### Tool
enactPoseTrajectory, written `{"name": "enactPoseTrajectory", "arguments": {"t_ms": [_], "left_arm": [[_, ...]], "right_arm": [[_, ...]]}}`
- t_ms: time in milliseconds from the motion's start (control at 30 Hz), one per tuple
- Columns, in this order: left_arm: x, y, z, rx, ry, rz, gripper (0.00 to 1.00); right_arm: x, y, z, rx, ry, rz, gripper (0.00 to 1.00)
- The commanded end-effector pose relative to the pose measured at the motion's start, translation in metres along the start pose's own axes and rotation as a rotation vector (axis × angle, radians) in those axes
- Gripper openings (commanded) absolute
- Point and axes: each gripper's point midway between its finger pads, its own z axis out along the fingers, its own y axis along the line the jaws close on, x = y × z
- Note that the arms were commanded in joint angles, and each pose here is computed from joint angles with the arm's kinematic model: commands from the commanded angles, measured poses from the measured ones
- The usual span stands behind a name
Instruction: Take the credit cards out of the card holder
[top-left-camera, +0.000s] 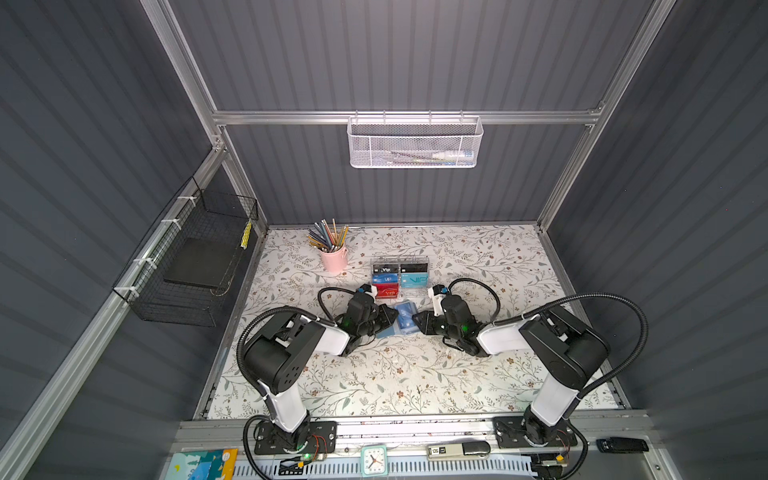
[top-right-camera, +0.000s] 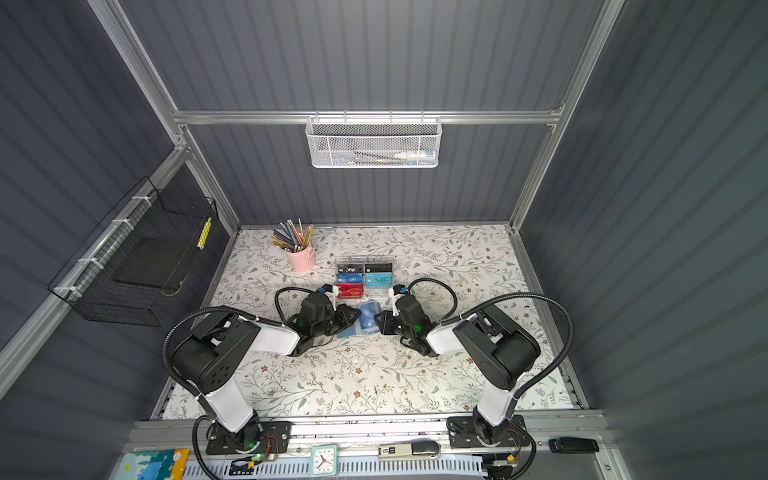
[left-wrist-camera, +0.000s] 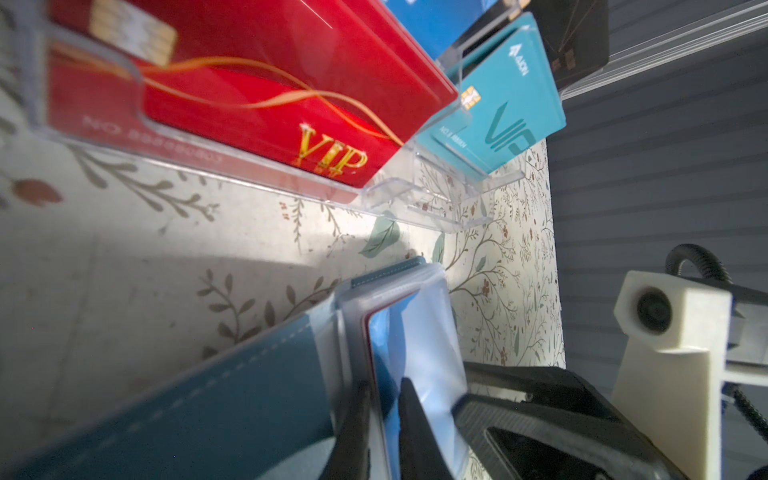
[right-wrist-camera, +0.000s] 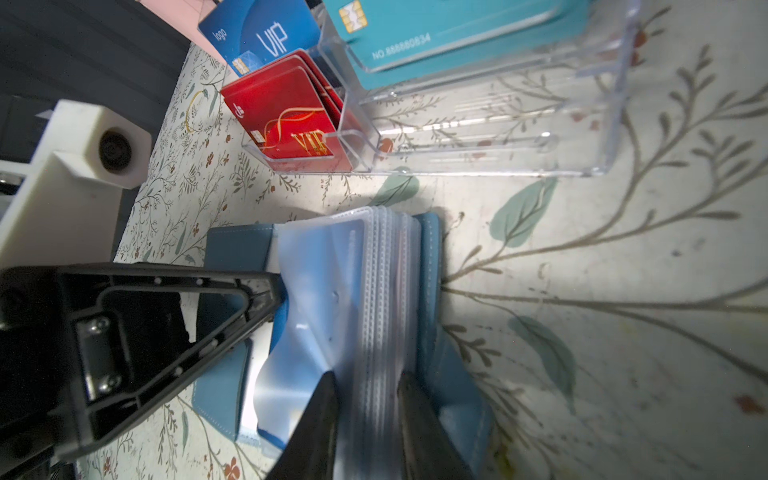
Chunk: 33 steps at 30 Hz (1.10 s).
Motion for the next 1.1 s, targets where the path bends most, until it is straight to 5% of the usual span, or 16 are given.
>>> {"name": "enactPoseTrajectory", "arguments": {"t_ms": [0, 1067], "left_arm": [[-0.006, -0.019, 0.004, 0.066, -0.018, 0.008, 0.15], [-0.011, -0.049, 0.000, 0.160, -0.036, 0.003, 0.15]], "right_arm": [[0.091, -0.051, -0.004, 0.160, 0.299, 0.054, 0.26], [0.088, -0.042, -0.002, 0.115, 0.291, 0.065, 0.32]]}}
